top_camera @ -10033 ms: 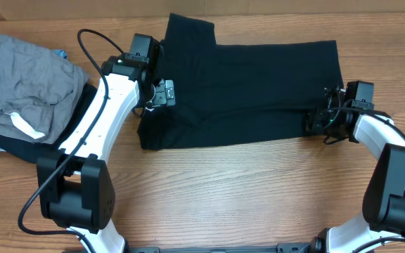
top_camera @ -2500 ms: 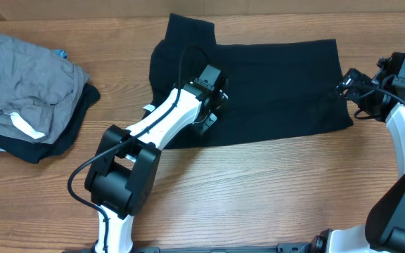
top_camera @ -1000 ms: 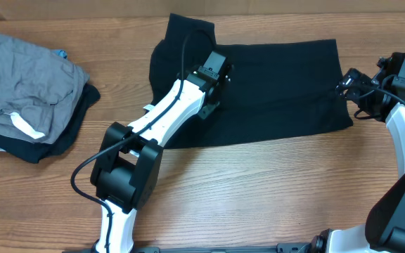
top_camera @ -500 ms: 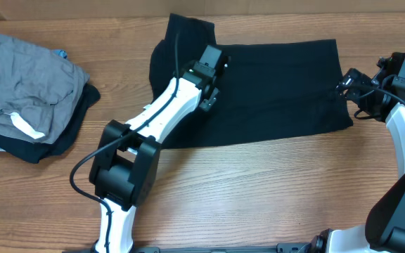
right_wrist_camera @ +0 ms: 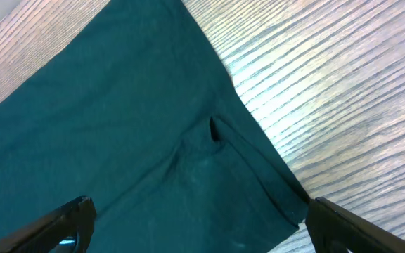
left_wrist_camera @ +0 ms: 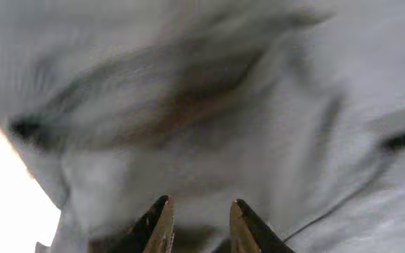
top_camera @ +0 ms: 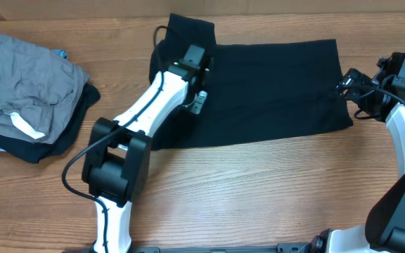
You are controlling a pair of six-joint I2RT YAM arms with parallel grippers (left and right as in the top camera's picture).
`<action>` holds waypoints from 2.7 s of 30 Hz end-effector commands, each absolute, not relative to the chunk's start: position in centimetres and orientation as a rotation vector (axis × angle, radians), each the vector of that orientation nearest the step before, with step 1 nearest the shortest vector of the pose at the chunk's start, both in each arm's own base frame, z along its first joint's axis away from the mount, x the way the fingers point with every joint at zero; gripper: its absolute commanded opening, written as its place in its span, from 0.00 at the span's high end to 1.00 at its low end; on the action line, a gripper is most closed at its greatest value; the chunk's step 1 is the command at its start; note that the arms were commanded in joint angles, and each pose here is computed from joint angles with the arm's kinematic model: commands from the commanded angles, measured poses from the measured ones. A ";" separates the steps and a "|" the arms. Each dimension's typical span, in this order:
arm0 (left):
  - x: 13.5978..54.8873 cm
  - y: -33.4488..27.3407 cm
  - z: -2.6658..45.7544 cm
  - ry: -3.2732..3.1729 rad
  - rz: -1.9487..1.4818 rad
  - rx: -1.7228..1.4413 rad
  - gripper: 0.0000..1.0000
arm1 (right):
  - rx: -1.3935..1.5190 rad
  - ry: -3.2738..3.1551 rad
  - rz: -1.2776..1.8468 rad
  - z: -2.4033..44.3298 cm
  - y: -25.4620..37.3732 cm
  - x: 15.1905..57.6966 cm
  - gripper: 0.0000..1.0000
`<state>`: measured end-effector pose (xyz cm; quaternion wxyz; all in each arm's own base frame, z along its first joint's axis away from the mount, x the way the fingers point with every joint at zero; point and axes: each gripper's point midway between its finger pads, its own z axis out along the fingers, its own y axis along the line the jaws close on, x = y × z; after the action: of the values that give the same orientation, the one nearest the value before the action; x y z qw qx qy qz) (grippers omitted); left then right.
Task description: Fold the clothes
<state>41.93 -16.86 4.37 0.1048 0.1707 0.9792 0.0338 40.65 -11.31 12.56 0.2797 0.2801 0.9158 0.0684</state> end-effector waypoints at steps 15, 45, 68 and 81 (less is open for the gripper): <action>39.9 -8.1 3.6 3.106 0.130 0.124 0.65 | 0.741 2.433 0.184 13.5 -11.2 40.7 0.00; 36.8 -11.2 2.4 3.169 -0.373 0.118 0.96 | 0.741 2.433 0.184 13.5 -11.2 40.7 0.00; 36.8 -6.4 1.7 3.182 0.066 0.002 0.92 | 0.741 2.433 0.184 13.5 -11.2 40.7 0.00; 37.6 -8.6 1.7 3.154 -0.123 0.001 0.85 | 0.740 2.432 0.189 13.5 -11.2 40.7 0.00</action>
<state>37.46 -7.93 0.95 -0.0157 0.0026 0.9995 -0.0259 40.65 -11.30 12.56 0.2797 0.2801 0.9158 0.0686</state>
